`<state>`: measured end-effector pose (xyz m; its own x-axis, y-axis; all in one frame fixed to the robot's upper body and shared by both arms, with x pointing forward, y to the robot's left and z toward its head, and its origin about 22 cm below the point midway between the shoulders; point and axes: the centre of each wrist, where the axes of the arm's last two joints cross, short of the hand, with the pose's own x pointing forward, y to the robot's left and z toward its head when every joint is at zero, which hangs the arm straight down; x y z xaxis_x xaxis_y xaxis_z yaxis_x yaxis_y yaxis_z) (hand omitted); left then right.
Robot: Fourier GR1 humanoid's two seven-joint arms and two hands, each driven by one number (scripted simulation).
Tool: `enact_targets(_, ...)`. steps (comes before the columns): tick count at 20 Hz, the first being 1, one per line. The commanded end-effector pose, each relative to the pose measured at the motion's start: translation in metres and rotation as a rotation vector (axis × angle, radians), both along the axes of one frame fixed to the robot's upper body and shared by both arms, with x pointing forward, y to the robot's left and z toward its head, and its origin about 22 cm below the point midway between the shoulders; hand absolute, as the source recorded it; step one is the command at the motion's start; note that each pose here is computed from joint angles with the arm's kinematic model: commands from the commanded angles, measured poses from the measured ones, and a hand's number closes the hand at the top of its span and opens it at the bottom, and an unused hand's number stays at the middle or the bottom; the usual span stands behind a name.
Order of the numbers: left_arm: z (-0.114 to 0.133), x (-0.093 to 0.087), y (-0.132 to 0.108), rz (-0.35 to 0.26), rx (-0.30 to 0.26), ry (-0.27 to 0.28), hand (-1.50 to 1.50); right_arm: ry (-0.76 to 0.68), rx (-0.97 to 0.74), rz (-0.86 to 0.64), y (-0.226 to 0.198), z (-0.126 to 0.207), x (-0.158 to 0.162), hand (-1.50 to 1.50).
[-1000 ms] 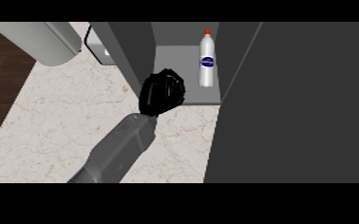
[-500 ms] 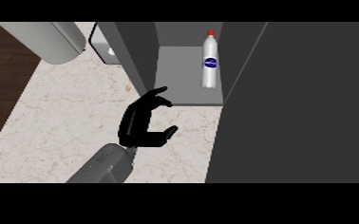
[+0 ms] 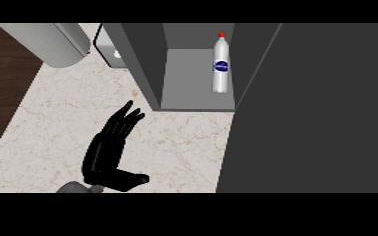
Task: Pick up the bottled water, place it into the cabinet and close the cabinet
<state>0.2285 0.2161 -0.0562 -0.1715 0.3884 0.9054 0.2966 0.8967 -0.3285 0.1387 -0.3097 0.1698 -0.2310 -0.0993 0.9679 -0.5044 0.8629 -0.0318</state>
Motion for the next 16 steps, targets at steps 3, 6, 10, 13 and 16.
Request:
enact_targets(3,0.011,-0.041,0.060,0.085,0.055,-0.013,-1.50,-0.096,-0.018,0.079,0.048,0.029,-0.036,1.50)
enact_targets(6,0.018,-0.045,0.071,0.101,0.115,-0.036,-1.50,-0.060,-0.022,0.144,0.064,0.033,-0.033,1.50)
enact_targets(10,0.031,-0.057,0.101,0.117,0.169,-0.067,-1.50,-0.056,-0.002,0.206,0.079,0.031,-0.025,1.50)
enact_targets(13,0.041,-0.064,0.106,0.089,0.183,-0.063,-1.50,-0.060,-0.005,0.240,0.093,0.032,-0.014,1.50)
enact_targets(16,0.051,-0.066,0.112,0.098,0.167,-0.078,-1.50,-0.059,0.012,0.289,0.110,0.030,-0.008,1.50)
